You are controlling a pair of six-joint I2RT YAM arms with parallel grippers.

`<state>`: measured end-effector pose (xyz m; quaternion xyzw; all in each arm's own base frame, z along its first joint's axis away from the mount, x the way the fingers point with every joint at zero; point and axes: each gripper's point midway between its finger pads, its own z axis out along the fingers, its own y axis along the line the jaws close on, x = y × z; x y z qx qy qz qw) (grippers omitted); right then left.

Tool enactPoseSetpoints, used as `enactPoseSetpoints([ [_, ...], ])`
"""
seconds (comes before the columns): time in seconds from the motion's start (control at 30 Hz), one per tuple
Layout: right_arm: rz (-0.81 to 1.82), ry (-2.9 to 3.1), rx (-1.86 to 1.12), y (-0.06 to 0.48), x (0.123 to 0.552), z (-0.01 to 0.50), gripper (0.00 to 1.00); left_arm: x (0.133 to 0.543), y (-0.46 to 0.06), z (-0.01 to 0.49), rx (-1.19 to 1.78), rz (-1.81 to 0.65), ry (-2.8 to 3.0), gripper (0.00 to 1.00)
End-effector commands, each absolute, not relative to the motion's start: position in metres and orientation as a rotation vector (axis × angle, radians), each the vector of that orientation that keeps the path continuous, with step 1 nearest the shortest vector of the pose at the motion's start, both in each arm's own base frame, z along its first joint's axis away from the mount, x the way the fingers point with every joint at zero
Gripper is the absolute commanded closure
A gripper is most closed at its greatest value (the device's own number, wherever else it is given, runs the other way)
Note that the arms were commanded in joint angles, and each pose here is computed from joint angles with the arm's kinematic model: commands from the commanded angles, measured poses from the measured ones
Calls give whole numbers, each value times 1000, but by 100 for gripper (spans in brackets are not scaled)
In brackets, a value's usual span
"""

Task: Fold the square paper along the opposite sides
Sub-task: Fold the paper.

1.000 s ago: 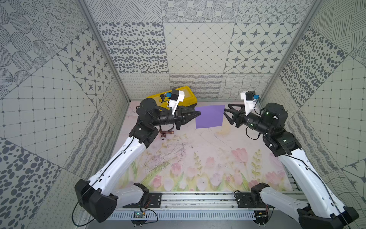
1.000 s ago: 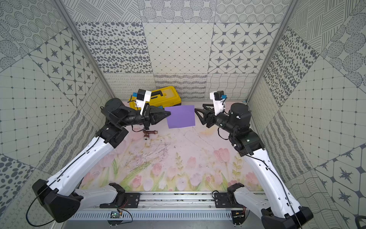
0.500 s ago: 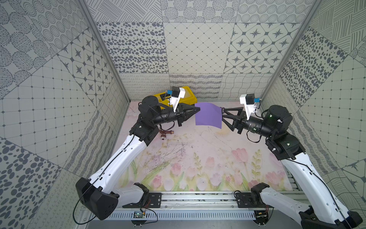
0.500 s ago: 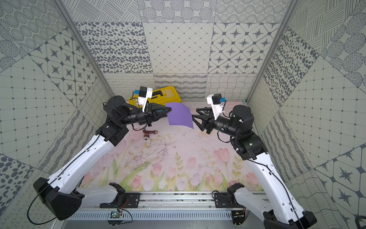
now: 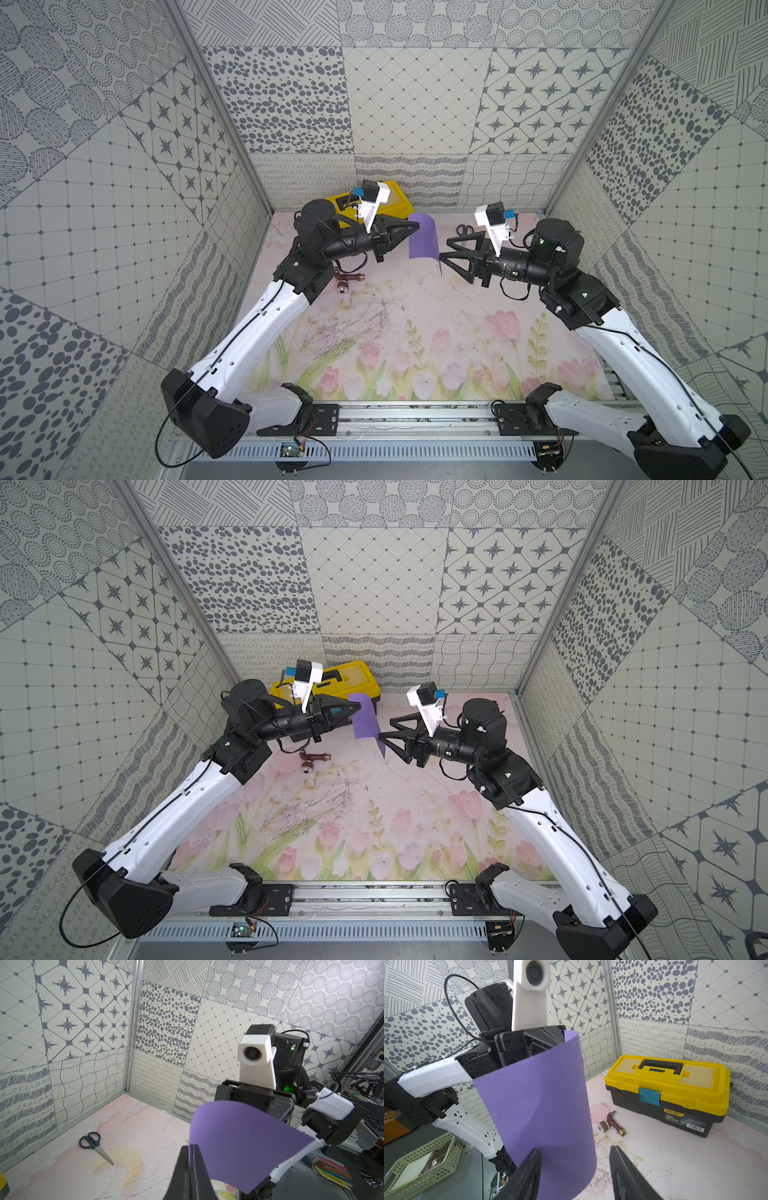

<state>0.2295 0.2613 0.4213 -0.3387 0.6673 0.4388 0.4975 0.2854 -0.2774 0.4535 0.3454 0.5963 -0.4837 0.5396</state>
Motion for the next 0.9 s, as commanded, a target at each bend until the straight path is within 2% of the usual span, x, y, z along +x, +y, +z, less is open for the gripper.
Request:
enactPoseSetpoints([
  [0.0,1042,1548,-853,269,231,439,43,285,-279,456,833,-1150,1410,100],
  [0.43,1029,1525,-904,290,239,439,45,278,-281,446,842,-1191,1427,100],
  [0.67,1029,1535,-909,292,242,434,53,274,-279,449,842,-1187,1418,100],
  [0.87,1043,1537,-921,295,241,432,56,272,-279,452,846,-1191,1408,100],
])
